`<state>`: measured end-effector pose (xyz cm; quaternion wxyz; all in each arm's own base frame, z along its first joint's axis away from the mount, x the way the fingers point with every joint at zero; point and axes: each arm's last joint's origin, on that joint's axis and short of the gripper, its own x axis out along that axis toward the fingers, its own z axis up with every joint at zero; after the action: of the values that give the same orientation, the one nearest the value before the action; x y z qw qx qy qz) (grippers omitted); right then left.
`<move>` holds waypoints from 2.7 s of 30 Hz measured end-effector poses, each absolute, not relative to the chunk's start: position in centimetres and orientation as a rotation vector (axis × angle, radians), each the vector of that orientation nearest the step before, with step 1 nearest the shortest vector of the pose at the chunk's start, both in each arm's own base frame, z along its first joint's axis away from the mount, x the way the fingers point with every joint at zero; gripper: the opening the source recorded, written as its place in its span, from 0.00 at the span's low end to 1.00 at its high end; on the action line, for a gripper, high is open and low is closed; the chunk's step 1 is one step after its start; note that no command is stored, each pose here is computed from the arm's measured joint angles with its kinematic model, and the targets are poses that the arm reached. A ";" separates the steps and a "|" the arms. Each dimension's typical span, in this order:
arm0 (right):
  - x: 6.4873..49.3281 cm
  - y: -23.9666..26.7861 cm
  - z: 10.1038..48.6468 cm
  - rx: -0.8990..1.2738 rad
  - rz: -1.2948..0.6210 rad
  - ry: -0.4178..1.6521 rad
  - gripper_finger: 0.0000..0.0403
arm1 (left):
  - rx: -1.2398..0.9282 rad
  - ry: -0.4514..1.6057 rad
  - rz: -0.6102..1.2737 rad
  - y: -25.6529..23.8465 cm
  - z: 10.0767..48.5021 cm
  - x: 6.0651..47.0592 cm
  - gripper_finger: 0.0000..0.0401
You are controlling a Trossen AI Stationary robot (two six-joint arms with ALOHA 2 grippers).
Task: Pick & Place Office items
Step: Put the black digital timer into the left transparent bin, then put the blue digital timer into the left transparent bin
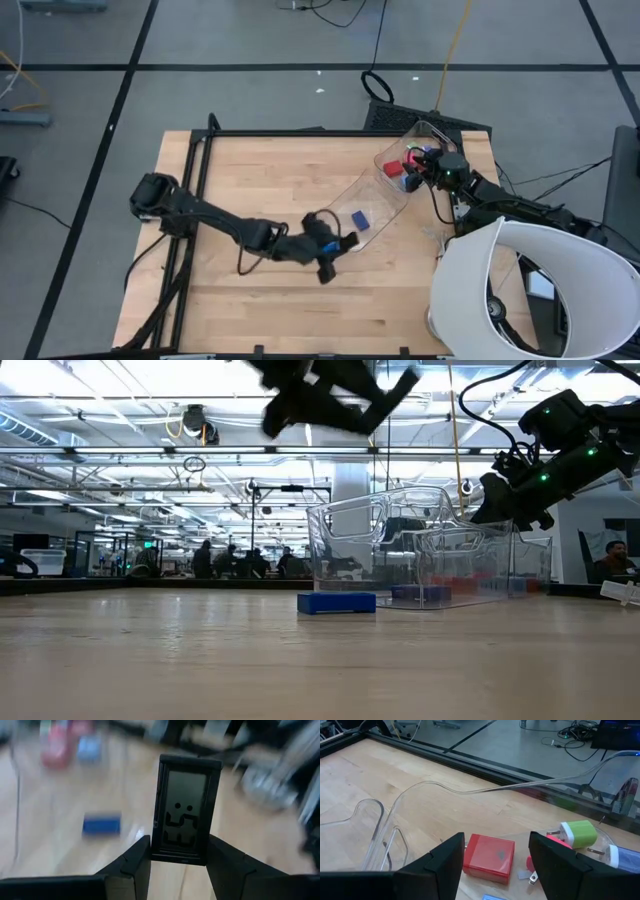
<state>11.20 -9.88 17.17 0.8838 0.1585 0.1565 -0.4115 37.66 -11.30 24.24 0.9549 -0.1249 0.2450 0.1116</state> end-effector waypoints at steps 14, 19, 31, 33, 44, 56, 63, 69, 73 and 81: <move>11.2 -9.9 17.2 0.330 -0.858 0.325 0.53 | -0.315 0.357 0.361 -4.8 27.3 40.1 0.38; 11.2 -9.9 17.3 0.327 -0.857 0.317 0.53 | -0.346 0.436 0.437 -2.8 26.6 39.9 0.38; 11.2 -9.9 17.2 0.325 -0.856 0.319 0.53 | -0.398 0.549 0.460 -2.7 21.3 41.7 0.39; 11.2 -9.9 17.2 0.325 -0.856 0.319 0.53 | -0.415 0.561 0.460 -2.7 20.5 41.9 0.39; 11.2 -9.9 17.2 0.322 -0.856 0.321 0.53 | -0.432 0.580 0.462 -2.8 19.7 42.1 0.39; 11.2 -9.9 17.2 0.322 -0.856 0.321 0.53 | -0.418 0.601 0.455 -3.3 19.5 42.0 0.40; 11.2 -9.9 17.2 0.322 -0.855 0.320 0.53 | -0.418 0.601 0.456 -3.2 19.5 42.0 0.50; 11.2 -9.9 17.2 0.322 -0.855 0.321 0.53 | -0.419 0.598 0.455 -3.2 19.6 42.0 0.53; 11.2 -9.9 17.2 0.322 -0.855 0.321 0.53 | -0.420 0.598 0.441 -3.3 19.7 42.0 0.53; 11.2 -9.9 17.2 0.321 -0.855 0.321 0.53 | -0.457 0.594 0.220 -5.0 23.2 40.9 0.53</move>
<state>11.22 -9.90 17.24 0.8850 0.1544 0.1543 -0.4112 40.88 -5.01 23.22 0.9247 -0.2227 0.2894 0.1073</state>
